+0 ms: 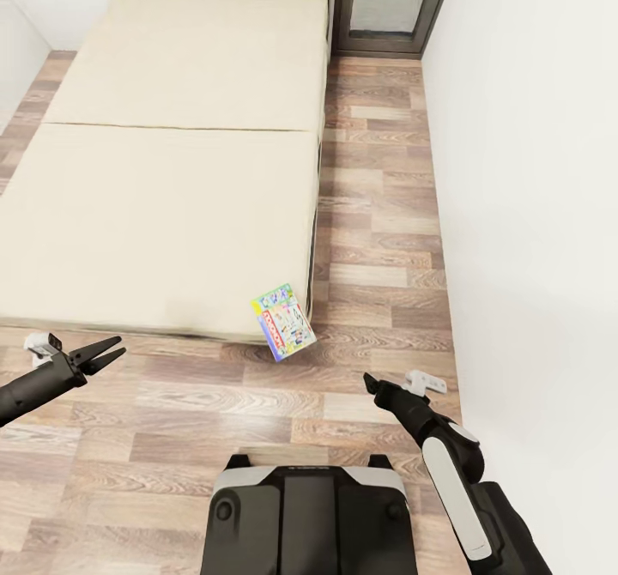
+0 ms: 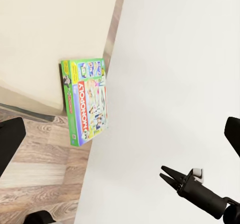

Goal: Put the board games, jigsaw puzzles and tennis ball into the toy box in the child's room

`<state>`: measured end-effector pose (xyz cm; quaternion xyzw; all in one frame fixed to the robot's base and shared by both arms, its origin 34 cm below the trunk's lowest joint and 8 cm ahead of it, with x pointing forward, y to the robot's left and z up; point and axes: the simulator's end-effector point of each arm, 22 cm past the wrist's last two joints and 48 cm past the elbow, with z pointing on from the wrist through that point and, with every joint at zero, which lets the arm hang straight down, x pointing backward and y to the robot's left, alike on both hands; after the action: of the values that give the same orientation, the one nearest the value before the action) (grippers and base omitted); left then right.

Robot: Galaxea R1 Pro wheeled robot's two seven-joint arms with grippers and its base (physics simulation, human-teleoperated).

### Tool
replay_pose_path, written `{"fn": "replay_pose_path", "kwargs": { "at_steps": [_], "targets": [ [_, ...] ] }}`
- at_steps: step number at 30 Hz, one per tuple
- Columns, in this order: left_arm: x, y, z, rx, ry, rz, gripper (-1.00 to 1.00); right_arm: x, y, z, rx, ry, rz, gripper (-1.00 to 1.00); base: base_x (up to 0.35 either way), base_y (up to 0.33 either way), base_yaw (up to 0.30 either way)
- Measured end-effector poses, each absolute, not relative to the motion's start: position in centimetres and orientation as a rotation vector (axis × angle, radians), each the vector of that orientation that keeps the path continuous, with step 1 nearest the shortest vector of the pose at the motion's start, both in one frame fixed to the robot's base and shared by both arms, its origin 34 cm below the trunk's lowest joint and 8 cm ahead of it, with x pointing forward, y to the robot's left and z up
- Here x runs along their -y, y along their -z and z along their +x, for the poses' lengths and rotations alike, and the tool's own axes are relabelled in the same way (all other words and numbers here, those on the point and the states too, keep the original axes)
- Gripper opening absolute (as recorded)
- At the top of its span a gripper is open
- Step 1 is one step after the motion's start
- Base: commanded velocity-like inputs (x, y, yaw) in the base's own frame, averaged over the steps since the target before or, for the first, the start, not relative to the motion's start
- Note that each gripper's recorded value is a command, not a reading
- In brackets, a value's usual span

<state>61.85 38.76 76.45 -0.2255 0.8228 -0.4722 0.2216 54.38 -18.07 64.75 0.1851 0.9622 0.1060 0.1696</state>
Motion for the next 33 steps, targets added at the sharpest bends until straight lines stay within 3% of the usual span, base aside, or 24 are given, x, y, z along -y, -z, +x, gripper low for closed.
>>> {"fn": "replay_pose_path", "kwargs": {
  "at_steps": [33],
  "targets": [
    [-38.7, -79.2, 63.1, -2.232, 1.305, -0.579, 1.00, 17.5, -67.1, 56.2, -2.684, -0.322, 0.516, 1.00, 0.000, 0.000, 0.000]
  ]
}}
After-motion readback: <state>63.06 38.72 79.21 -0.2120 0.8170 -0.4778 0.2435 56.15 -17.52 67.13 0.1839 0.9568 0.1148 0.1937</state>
